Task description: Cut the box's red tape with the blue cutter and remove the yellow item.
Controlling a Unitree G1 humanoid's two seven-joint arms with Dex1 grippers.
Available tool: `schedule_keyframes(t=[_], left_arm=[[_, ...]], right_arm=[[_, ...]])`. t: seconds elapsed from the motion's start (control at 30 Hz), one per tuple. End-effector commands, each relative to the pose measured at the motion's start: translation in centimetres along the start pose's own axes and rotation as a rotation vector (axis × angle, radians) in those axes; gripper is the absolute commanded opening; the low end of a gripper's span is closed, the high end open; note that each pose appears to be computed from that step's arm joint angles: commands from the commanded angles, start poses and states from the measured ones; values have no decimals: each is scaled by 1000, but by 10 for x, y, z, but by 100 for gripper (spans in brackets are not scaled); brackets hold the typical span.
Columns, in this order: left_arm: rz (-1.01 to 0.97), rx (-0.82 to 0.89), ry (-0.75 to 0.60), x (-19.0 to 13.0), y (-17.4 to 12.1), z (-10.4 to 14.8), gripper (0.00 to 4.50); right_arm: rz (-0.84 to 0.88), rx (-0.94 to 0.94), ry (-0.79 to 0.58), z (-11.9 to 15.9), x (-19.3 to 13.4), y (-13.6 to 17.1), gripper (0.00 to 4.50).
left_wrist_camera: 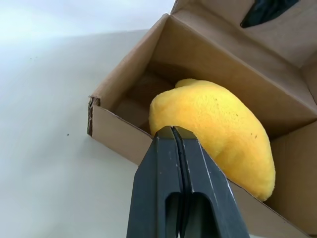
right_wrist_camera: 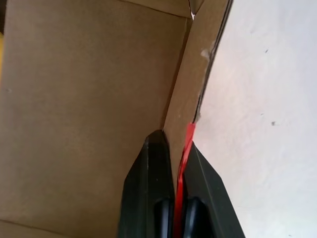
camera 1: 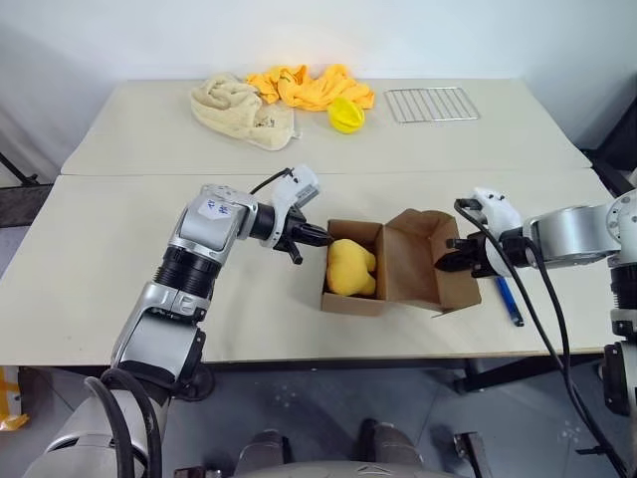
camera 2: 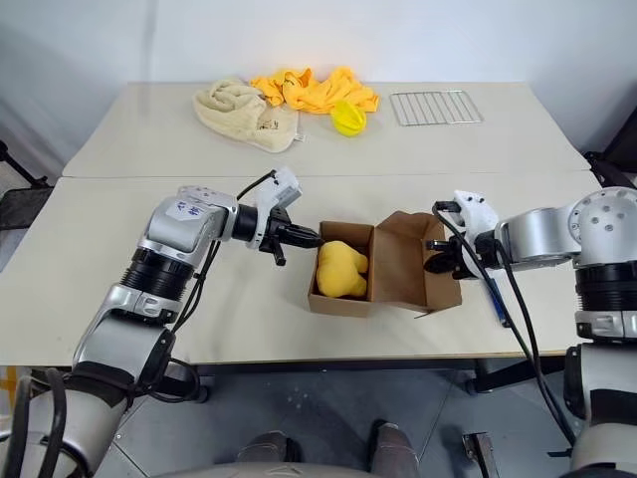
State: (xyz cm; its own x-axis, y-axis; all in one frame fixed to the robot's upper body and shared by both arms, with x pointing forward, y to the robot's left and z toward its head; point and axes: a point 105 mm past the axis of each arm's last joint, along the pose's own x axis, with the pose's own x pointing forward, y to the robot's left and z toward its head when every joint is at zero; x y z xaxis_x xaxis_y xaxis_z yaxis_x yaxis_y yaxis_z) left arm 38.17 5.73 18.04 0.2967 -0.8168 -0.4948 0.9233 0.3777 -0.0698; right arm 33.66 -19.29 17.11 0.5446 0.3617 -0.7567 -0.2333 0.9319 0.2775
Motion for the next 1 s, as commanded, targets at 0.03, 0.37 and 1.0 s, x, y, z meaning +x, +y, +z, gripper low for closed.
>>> schedule_keyframes(t=[0.03,0.37,1.0], left_arm=[[6,-64,84,15,1,-27,0],[24,-61,80,10,7,-26,0],[37,-22,91,10,18,-16,0]], right_arm=[[0,31,14,-7,7,-4,3],[80,-270,-327,19,-9,28,46],[101,-386,-519,28,-30,-17,448]])
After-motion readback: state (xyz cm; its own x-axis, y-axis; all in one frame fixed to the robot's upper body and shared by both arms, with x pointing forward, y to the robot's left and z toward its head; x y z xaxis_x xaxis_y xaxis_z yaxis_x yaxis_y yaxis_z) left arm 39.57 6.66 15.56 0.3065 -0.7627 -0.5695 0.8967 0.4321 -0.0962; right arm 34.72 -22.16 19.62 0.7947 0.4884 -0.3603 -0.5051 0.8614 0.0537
